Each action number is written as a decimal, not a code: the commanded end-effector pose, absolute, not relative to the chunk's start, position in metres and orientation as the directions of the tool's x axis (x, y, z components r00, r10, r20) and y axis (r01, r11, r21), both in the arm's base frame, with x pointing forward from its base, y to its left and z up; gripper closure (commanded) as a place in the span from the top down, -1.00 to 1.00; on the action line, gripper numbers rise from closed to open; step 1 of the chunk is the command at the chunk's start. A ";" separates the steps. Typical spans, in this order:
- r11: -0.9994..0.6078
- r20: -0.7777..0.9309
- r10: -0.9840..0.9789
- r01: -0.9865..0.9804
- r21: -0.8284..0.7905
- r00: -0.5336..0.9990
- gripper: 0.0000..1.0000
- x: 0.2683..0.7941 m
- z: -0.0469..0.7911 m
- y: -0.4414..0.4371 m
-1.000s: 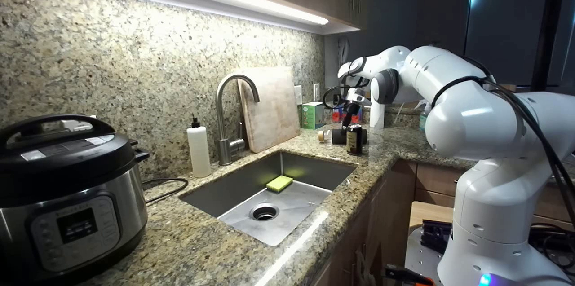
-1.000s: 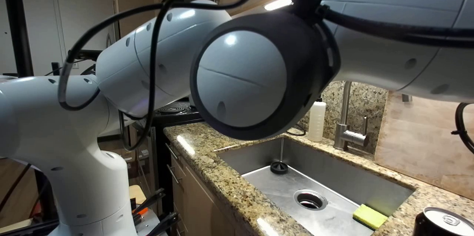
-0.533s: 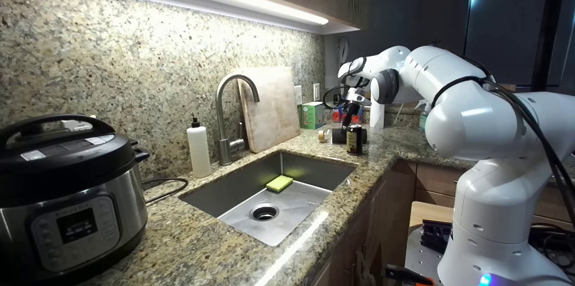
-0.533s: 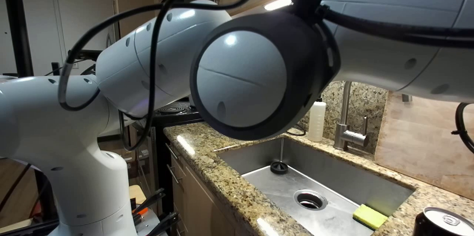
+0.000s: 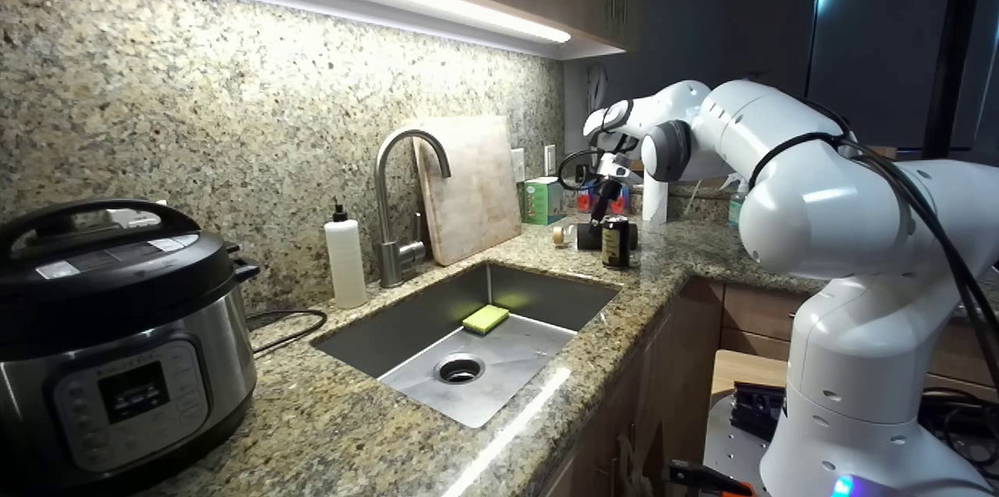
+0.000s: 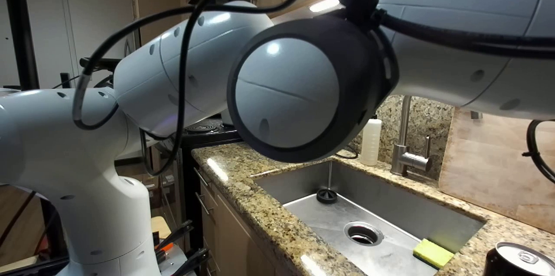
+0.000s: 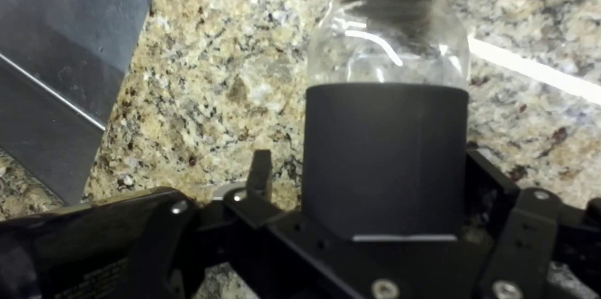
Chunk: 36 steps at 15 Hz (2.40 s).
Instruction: Remove the bottle from the sink
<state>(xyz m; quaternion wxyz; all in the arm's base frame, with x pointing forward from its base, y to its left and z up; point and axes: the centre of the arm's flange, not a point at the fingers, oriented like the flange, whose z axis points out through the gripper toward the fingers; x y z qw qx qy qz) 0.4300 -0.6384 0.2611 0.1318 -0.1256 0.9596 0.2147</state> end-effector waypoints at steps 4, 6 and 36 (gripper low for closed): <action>0.899 -0.313 -0.237 -0.330 0.289 -0.920 1.00 0.435 0.283 -0.598; 0.919 -0.313 -0.240 -0.319 0.231 -0.919 1.00 0.436 0.294 -0.588; 0.967 -0.230 -0.254 -0.239 -0.092 -0.939 1.00 0.495 0.311 -0.582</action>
